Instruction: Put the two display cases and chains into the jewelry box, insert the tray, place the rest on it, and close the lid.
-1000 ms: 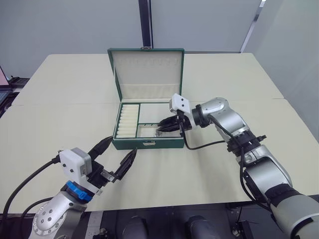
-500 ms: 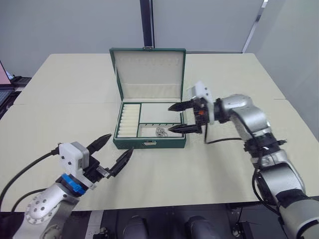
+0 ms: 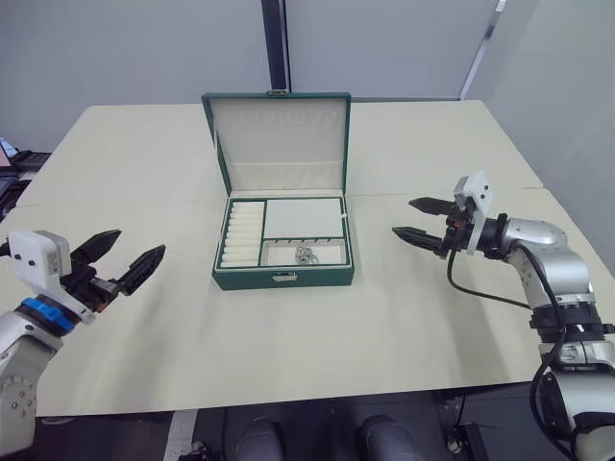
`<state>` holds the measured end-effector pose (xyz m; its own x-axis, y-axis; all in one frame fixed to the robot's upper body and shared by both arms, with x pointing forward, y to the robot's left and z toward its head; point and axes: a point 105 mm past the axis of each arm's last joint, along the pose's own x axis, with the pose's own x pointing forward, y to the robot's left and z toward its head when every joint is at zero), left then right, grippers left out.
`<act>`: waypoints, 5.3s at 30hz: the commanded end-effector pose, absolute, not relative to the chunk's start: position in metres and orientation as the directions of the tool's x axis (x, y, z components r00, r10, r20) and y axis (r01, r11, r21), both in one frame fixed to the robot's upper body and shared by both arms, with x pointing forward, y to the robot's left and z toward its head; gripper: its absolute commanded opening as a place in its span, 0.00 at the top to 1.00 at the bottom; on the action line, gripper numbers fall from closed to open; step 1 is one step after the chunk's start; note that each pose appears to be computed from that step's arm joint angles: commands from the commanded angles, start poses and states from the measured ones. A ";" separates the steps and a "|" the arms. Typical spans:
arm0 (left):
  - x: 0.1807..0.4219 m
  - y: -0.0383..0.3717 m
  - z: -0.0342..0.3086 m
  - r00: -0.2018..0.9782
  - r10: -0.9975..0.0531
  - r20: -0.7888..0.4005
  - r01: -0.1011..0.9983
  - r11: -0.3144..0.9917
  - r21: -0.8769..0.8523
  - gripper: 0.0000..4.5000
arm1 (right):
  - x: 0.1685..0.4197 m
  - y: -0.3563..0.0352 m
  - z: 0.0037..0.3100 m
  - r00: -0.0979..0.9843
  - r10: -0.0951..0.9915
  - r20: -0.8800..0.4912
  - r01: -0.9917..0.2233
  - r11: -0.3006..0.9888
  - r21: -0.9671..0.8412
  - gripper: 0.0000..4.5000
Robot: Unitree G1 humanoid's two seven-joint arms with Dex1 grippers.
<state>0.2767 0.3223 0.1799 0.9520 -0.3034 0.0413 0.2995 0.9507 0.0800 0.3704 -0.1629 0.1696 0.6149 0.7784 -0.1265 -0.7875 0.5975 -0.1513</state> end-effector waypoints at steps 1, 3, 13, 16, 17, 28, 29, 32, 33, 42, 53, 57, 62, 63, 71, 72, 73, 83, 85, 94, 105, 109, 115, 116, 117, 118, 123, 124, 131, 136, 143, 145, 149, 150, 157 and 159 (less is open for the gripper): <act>0.292 0.323 0.173 0.948 -0.319 0.013 0.316 0.942 0.113 0.35 | 0.374 -0.164 0.171 0.657 0.747 -0.098 -0.750 0.636 -0.183 0.37; 0.303 0.318 0.164 0.942 -0.334 -0.010 0.333 0.935 0.121 0.50 | 0.376 -0.157 0.166 0.664 0.741 -0.104 -0.745 0.641 -0.185 0.51; 0.349 0.259 0.130 0.900 -0.435 -0.020 0.434 0.895 0.103 1.00 | 0.388 -0.119 0.143 0.689 0.717 -0.108 -0.723 0.669 -0.173 1.00; 0.358 0.252 0.129 0.893 -0.450 -0.020 0.449 0.887 0.102 1.00 | 0.386 -0.106 0.136 0.664 0.736 -0.131 -0.746 0.640 -0.183 1.00; 0.359 0.249 0.128 0.887 -0.461 -0.021 0.461 0.882 0.102 1.00 | 0.385 -0.100 0.134 0.653 0.745 -0.139 -0.756 0.629 -0.182 1.00; 0.347 0.222 0.119 0.806 -0.589 -0.057 0.592 0.804 0.061 1.00 | 0.369 -0.058 0.130 0.530 0.836 -0.142 -0.848 0.516 -0.124 1.00; 0.344 0.219 0.118 0.792 -0.607 -0.062 0.610 0.790 0.058 1.00 | 0.364 -0.057 0.131 0.510 0.849 -0.135 -0.860 0.500 -0.106 1.00; 0.331 0.209 0.114 0.745 -0.661 -0.091 0.665 0.745 0.038 1.00 | 0.348 -0.053 0.129 0.441 0.887 -0.135 -0.897 0.437 -0.059 1.00; 0.327 0.207 0.112 0.733 -0.673 -0.104 0.678 0.734 0.029 1.00 | 0.343 -0.053 0.127 0.423 0.895 -0.142 -0.906 0.420 -0.049 1.00; 0.300 0.203 0.098 0.670 -0.718 -0.188 0.729 0.685 -0.016 1.00 | 0.313 -0.060 0.116 0.330 0.923 -0.196 -0.940 0.341 0.025 1.00; 0.274 0.196 0.096 0.594 -0.774 -0.218 0.779 0.621 -0.082 1.00 | 0.301 -0.062 0.112 0.308 0.927 -0.214 -0.945 0.325 0.047 1.00; 0.269 0.195 0.094 0.579 -0.781 -0.234 0.787 0.610 -0.090 1.00 | 0.294 -0.060 0.110 0.288 0.932 -0.221 -0.949 0.308 0.061 1.00; 0.267 0.197 0.090 0.584 -0.773 -0.248 0.781 0.618 -0.089 1.00 | 0.294 -0.061 0.107 0.306 0.925 -0.227 -0.943 0.327 0.063 1.00; 0.268 0.198 0.090 0.590 -0.768 -0.250 0.776 0.624 -0.085 1.00 | 0.295 -0.061 0.107 0.309 0.924 -0.225 -0.942 0.330 0.064 1.00; 0.278 0.220 0.105 0.675 -0.710 -0.201 0.727 0.687 0.016 1.00 | 0.306 -0.081 0.120 0.364 0.904 -0.223 -0.925 0.380 0.031 1.00; 0.278 0.223 0.111 0.689 -0.701 -0.182 0.717 0.696 0.032 1.00 | 0.307 -0.085 0.123 0.374 0.900 -0.224 -0.921 0.389 0.026 1.00; 0.280 0.229 0.117 0.710 -0.686 -0.158 0.700 0.713 0.050 1.00 | 0.307 -0.089 0.127 0.377 0.899 -0.223 -0.920 0.391 0.022 1.00; 0.249 0.247 0.138 0.734 -0.672 -0.092 0.677 0.736 0.022 1.00 | 0.320 -0.143 0.167 0.419 0.879 -0.228 -0.905 0.425 -0.028 1.00; 0.234 0.248 0.137 0.733 -0.672 -0.111 0.678 0.734 0.033 1.00 | 0.337 -0.152 0.178 0.458 0.865 -0.208 -0.888 0.454 -0.068 1.00; 0.153 0.242 0.135 0.729 -0.683 -0.045 0.682 0.730 -0.037 1.00 | 0.403 -0.165 0.217 0.542 0.829 -0.136 -0.838 0.519 -0.170 1.00; 0.111 0.241 0.121 0.788 -0.613 0.055 0.615 0.788 -0.038 1.00 | 0.441 -0.140 0.236 0.592 0.794 -0.141 -0.796 0.548 -0.255 1.00; 0.108 0.241 0.121 0.794 -0.604 0.063 0.605 0.796 0.012 1.00 | 0.444 -0.130 0.249 0.593 0.797 -0.118 -0.791 0.549 -0.268 1.00; 0.111 0.243 0.127 0.801 -0.592 0.089 0.583 0.805 0.106 1.00 | 0.441 -0.117 0.256 0.542 0.829 -0.137 -0.825 0.493 -0.277 1.00; 0.111 0.243 0.127 0.801 -0.593 0.087 0.584 0.804 0.112 1.00 | 0.440 -0.115 0.255 0.534 0.833 -0.144 -0.830 0.483 -0.279 1.00; 0.111 0.242 0.127 0.800 -0.593 0.088 0.583 0.804 0.119 1.00 | 0.440 -0.114 0.255 0.529 0.836 -0.149 -0.833 0.477 -0.281 1.00; 0.110 0.242 0.126 0.801 -0.592 0.087 0.582 0.805 0.119 1.00 | 0.439 -0.113 0.256 0.523 0.839 -0.148 -0.836 0.472 -0.280 1.00; 0.109 0.242 0.124 0.803 -0.589 0.091 0.579 0.807 0.114 1.00 | 0.434 -0.105 0.257 0.467 0.874 -0.132 -0.871 0.428 -0.241 1.00; 0.109 0.242 0.124 0.802 -0.590 0.091 0.581 0.807 0.111 1.00 | 0.431 -0.102 0.258 0.432 0.893 -0.128 -0.890 0.399 -0.219 1.00; 0.113 0.244 0.126 0.795 -0.599 0.095 0.590 0.800 0.112 1.00 | 0.415 -0.092 0.254 0.278 0.951 -0.138 -0.951 0.252 -0.178 1.00; 0.117 0.244 0.126 0.785 -0.611 0.097 0.602 0.791 0.109 1.00 | 0.405 -0.086 0.250 0.179 0.971 -0.159 -0.974 0.153 -0.165 1.00; 0.121 0.243 0.126 0.779 -0.619 0.100 0.610 0.785 0.106 1.00 | 0.406 -0.091 0.246 0.200 0.963 -0.178 -0.971 0.170 -0.169 1.00; 0.122 0.243 0.126 0.779 -0.618 0.102 0.609 0.786 0.107 1.00 | 0.404 -0.093 0.243 0.180 0.963 -0.202 -0.976 0.148 -0.162 1.00; 0.123 0.242 0.125 0.782 -0.614 0.107 0.605 0.789 0.102 1.00 | 0.396 -0.089 0.236 0.106 0.969 -0.225 -0.987 0.074 -0.145 1.00; 0.123 0.241 0.125 0.783 -0.612 0.108 0.604 0.790 0.100 1.00 | 0.394 -0.089 0.233 0.092 0.969 -0.231 -0.988 0.060 -0.142 1.00; 0.123 0.241 0.126 0.787 -0.607 0.112 0.598 0.795 0.102 1.00 | 0.405 -0.110 0.224 0.214 0.934 -0.285 -0.971 0.170 -0.170 1.00; 0.124 0.241 0.126 0.788 -0.605 0.114 0.596 0.796 0.104 1.00 | 0.412 -0.117 0.226 0.290 0.915 -0.280 -0.951 0.243 -0.191 1.00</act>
